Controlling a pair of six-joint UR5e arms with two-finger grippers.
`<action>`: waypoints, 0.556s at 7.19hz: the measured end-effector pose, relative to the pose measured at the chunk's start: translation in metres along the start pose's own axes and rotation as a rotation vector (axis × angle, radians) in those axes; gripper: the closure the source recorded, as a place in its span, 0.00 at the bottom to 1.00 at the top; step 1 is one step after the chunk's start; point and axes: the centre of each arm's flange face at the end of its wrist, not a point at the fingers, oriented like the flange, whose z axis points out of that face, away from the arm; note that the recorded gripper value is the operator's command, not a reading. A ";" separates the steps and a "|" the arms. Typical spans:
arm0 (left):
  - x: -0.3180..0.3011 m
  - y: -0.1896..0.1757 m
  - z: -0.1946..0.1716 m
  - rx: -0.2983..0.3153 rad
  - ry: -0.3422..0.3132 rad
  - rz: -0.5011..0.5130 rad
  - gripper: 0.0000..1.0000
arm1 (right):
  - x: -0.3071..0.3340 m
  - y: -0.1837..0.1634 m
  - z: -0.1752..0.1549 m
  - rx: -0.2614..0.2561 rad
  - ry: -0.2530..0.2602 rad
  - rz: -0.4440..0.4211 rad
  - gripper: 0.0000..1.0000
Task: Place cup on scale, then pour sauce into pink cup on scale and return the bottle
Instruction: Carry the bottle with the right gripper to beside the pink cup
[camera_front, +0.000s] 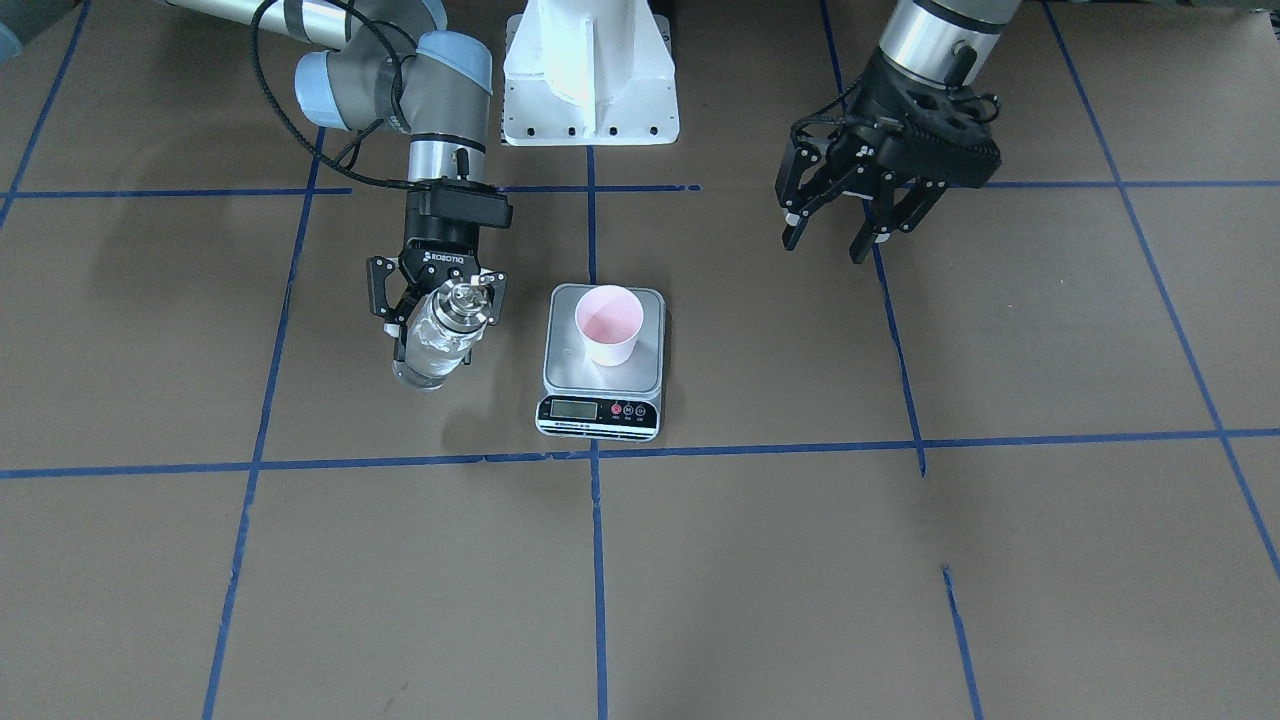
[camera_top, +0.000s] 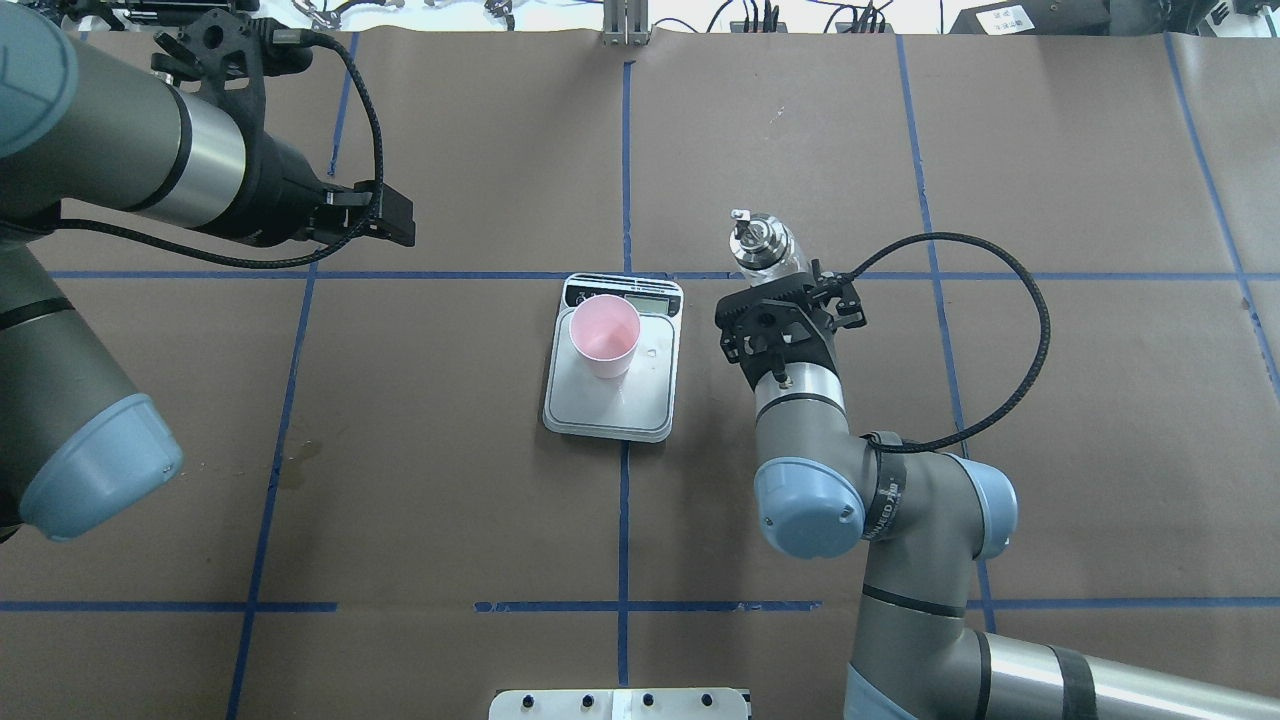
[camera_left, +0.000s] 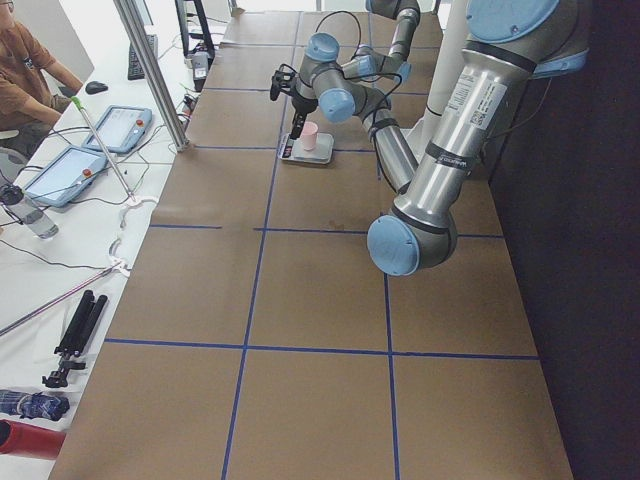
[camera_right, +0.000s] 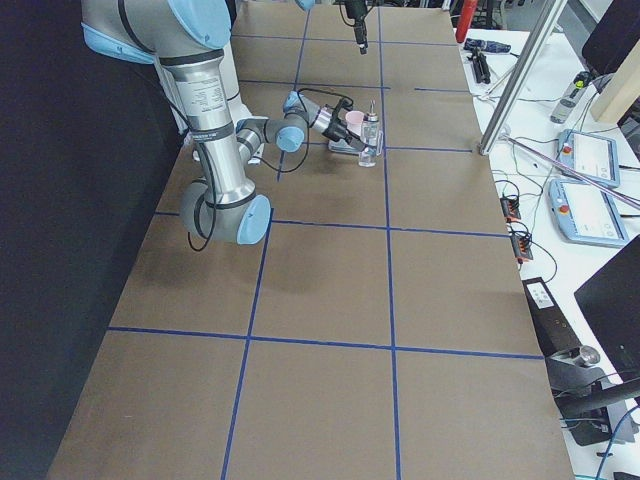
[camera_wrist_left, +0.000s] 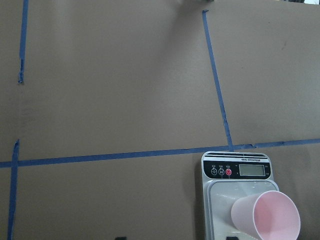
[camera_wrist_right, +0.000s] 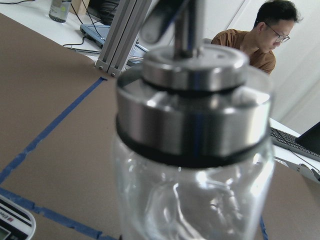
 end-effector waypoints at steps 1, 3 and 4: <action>-0.006 0.001 0.001 -0.001 -0.007 0.016 0.27 | -0.002 -0.009 -0.008 -0.006 -0.002 -0.029 1.00; -0.012 0.000 0.000 0.001 -0.014 0.050 0.26 | -0.004 -0.014 -0.016 -0.013 -0.011 -0.121 1.00; -0.013 0.000 -0.001 0.001 -0.014 0.053 0.25 | -0.004 -0.009 -0.017 -0.019 -0.011 -0.184 1.00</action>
